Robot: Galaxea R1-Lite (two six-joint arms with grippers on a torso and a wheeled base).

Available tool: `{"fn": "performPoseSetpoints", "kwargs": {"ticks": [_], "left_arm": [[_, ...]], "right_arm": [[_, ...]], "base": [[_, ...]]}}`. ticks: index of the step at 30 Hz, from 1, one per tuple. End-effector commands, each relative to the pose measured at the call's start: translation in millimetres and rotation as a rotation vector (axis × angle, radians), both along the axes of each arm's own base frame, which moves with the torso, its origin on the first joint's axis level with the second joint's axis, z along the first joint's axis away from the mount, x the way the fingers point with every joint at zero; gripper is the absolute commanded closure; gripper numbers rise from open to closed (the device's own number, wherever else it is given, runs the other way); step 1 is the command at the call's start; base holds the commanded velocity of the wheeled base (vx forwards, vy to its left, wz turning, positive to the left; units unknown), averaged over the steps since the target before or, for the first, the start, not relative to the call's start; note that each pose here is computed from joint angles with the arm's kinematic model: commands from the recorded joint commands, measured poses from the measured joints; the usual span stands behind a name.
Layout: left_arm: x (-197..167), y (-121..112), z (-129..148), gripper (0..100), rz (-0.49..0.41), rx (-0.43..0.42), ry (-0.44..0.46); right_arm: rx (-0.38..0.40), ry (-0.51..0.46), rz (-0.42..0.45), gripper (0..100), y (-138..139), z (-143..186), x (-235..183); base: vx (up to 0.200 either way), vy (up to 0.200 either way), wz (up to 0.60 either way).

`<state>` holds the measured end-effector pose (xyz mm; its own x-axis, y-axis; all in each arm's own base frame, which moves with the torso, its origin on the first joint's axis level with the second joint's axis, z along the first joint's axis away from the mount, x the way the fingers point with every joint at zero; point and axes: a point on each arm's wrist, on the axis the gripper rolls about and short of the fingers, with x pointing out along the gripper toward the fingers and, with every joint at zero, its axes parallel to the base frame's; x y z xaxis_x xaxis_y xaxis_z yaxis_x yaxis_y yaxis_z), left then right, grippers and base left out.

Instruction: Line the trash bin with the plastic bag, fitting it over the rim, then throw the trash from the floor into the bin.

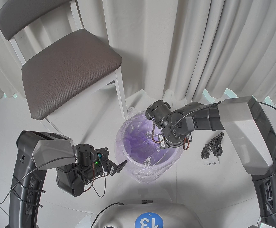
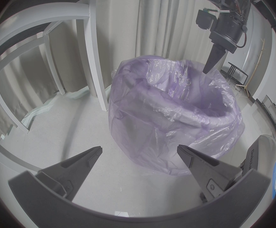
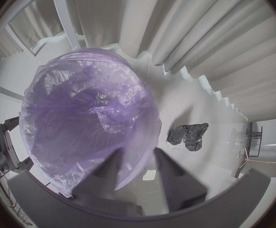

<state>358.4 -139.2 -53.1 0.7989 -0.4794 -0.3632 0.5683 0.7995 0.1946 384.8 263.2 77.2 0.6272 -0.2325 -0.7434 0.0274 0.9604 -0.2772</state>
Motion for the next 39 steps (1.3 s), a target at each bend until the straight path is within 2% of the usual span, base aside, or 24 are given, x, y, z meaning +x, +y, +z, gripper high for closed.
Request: {"fn": "performPoseSetpoints", "kwargs": {"ticks": [1,4,8,15,27,29,30,32,33,34,36,37,39], "left_arm": [[-0.1,0.1,-0.5,0,0.000,0.000,0.000],[0.3,0.6,1.3,0,0.002,-0.002,-0.004],[-0.9,0.4,2.5,0,0.000,-0.002,-0.006],[-2.1,-1.0,4.3,0,-0.004,-0.007,-0.017],[-4.4,1.6,1.2,0,-0.013,0.015,-0.009],[-4.6,1.0,0.6,0,-0.015,0.017,-0.009],[-4.6,1.0,0.6,0,-0.015,0.017,-0.009],[-4.6,1.0,0.7,0,-0.015,0.016,-0.010],[-4.6,1.0,0.7,0,-0.015,0.016,-0.010],[-4.3,1.5,1.3,0,-0.014,0.016,-0.012],[-4.3,2.2,1.8,0,-0.012,0.015,-0.013],[-4.3,2.2,1.7,0,-0.012,0.016,-0.012],[-4.6,2.3,1.6,0,-0.012,0.016,-0.012]], "right_arm": [[-0.009,0.013,-0.011,100,-6.0,-3.0,0.9],[-0.008,0.013,-0.020,100,-16.8,9.7,-6.1],[-0.026,0.041,-0.031,100,-29.8,10.9,-15.4],[-0.041,0.057,-0.029,100,-40.2,-11.9,-20.5],[0.008,0.025,-0.037,100,-39.6,-59.1,3.4],[0.057,-0.008,-0.049,100,-45.9,-64.3,14.6],[0.057,-0.008,-0.049,100,-45.9,-64.3,14.6],[0.126,-0.067,-0.052,100,-50.5,-61.0,23.8],[0.126,-0.067,-0.052,100,-50.5,-61.0,23.8],[0.196,-0.093,-0.047,100,-57.9,-54.9,30.0],[0.265,-0.126,-0.039,100,-69.9,-35.0,30.4],[0.270,-0.128,-0.039,100,-70.7,-33.6,30.2],[0.359,-0.123,-0.004,100,-85.8,-17.4,22.1]], "base": [[0.000,0.000,0.00],[0.000,0.000,0.00],[0.000,0.000,0.00],[0.000,0.000,0.00],[0.000,0.000,0.00],[0.000,0.000,0.00],[0.000,0.000,0.00],[0.000,0.000,0.00],[0.000,0.000,0.00],[0.000,0.000,0.00],[0.000,0.000,0.00],[0.000,0.000,0.00],[0.000,0.000,0.00]]}}
